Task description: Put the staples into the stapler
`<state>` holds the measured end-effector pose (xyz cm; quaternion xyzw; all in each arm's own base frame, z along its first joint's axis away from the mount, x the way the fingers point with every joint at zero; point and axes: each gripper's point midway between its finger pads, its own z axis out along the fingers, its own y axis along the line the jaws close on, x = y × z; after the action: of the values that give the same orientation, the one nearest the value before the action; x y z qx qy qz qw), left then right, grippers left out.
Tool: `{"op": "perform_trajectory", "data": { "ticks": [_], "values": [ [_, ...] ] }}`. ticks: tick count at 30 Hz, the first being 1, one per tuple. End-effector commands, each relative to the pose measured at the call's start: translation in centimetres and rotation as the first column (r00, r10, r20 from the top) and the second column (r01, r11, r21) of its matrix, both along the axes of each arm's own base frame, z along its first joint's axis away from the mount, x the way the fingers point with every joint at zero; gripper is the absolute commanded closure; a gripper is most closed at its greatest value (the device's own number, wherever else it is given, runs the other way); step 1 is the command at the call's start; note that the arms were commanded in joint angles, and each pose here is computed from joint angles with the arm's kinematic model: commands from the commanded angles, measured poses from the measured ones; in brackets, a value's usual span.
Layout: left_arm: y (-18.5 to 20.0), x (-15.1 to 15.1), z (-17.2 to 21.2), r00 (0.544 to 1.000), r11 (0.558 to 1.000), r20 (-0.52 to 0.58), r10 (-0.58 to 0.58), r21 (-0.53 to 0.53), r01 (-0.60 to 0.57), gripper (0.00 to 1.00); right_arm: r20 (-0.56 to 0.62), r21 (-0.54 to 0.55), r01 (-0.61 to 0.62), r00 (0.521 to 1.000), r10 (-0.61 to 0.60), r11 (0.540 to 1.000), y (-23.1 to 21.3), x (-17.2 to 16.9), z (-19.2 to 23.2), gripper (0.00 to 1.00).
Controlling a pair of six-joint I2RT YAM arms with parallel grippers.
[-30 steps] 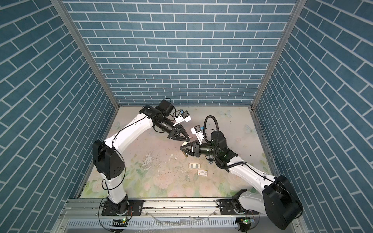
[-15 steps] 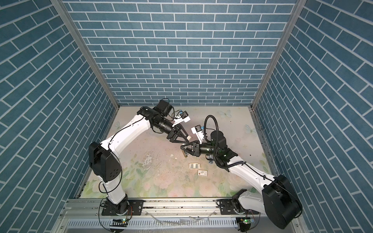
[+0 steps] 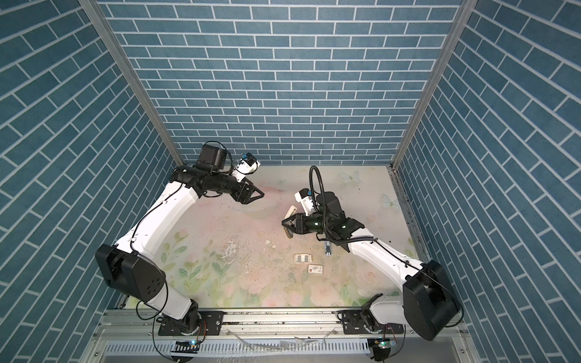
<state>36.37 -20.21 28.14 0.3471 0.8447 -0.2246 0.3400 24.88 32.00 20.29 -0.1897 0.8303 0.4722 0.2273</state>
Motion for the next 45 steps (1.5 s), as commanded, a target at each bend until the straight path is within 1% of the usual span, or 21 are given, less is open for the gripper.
{"op": "perform_trajectory", "data": {
  "ticks": [1, 5, 7, 9, 12, 13, 15, 17, 19, 20, 23, 30, 35, 39, 45],
  "values": [
    [3.2, 1.0, 0.6, 0.983, 0.984, 0.112, 0.147, 0.081, -0.156, 0.21, -0.005, -0.182, 0.019, 1.000, -0.021, 0.983, 0.2, 0.8, -3.3, 0.82],
    [4.4, 0.2, 0.7, 0.974, 0.976, 0.153, 0.167, 0.114, -0.186, 0.21, 0.004, -0.303, 0.040, 0.999, -0.041, 0.952, 1.6, 1.4, -6.0, 0.83],
    [4.2, -0.6, 1.2, 0.977, 0.984, 0.160, 0.144, 0.086, -0.159, 0.21, 0.017, -0.359, 0.054, 0.999, -0.051, 0.932, 2.1, 1.6, -7.3, 0.83],
    [4.0, -1.5, 2.1, 0.976, 0.989, 0.179, 0.126, 0.052, -0.137, 0.21, 0.040, -0.423, 0.082, 0.997, -0.071, 0.902, 2.4, 1.9, -8.6, 0.82],
    [4.4, -1.5, 2.8, 0.968, 0.985, 0.196, 0.156, 0.045, -0.168, 0.21, 0.102, -0.514, 0.172, 0.985, -0.139, 0.840, 2.0, 2.7, -10.5, 0.81],
    [4.8, -1.3, 2.9, 0.963, 0.980, 0.202, 0.178, 0.051, -0.192, 0.21, 0.116, -0.526, 0.195, 0.981, -0.157, 0.828, 1.9, 2.9, -10.9, 0.82],
    [6.0, -0.5, 3.2, 0.938, 0.959, 0.232, 0.256, 0.060, -0.277, 0.21, 0.146, -0.546, 0.232, 0.973, -0.181, 0.805, 1.8, 3.0, -11.9, 0.81],
    [6.8, 0.0, 3.2, 0.925, 0.945, 0.234, 0.298, 0.061, -0.320, 0.21, 0.180, -0.572, 0.283, 0.959, -0.219, 0.770, 1.3, 3.4, -12.7, 0.81],
    [7.1, 0.2, 3.2, 0.919, 0.939, 0.231, 0.318, 0.057, -0.339, 0.21, 0.197, -0.584, 0.308, 0.951, -0.237, 0.751, 1.2, 3.5, -13.4, 0.80],
    [7.1, 0.2, 3.2, 0.919, 0.939, 0.232, 0.319, 0.054, -0.340, 0.21, 0.209, -0.599, 0.327, 0.945, -0.252, 0.731, 1.0, 3.7, -13.7, 0.80],
    [6.9, -0.1, 2.9, 0.927, 0.944, 0.217, 0.307, 0.053, -0.325, 0.20, 0.211, -0.630, 0.346, 0.938, -0.275, 0.695, 0.8, 3.9, -14.7, 0.80],
    [6.5, -0.3, 1.8, 0.942, 0.952, 0.177, 0.285, 0.066, -0.300, 0.20, 0.193, -0.635, 0.348, 0.936, -0.294, 0.690, 1.8, 3.9, -16.2, 0.77],
    [6.4, -0.4, 1.6, 0.945, 0.953, 0.167, 0.280, 0.065, -0.294, 0.19, 0.199, -0.646, 0.358, 0.932, -0.303, 0.674, 1.8, 3.8, -16.7, 0.76],
    [6.3, -0.5, 1.3, 0.948, 0.955, 0.159, 0.276, 0.064, -0.289, 0.19, 0.194, -0.656, 0.348, 0.935, -0.296, 0.670, 1.9, 3.3, -17.2, 0.73],
    [6.3, -0.8, 0.9, 0.951, 0.956, 0.152, 0.270, 0.072, -0.283, 0.16, 0.191, -0.671, 0.343, 0.937, -0.293, 0.658, 1.8, 2.9, -17.8, 0.69]
  ]
}}
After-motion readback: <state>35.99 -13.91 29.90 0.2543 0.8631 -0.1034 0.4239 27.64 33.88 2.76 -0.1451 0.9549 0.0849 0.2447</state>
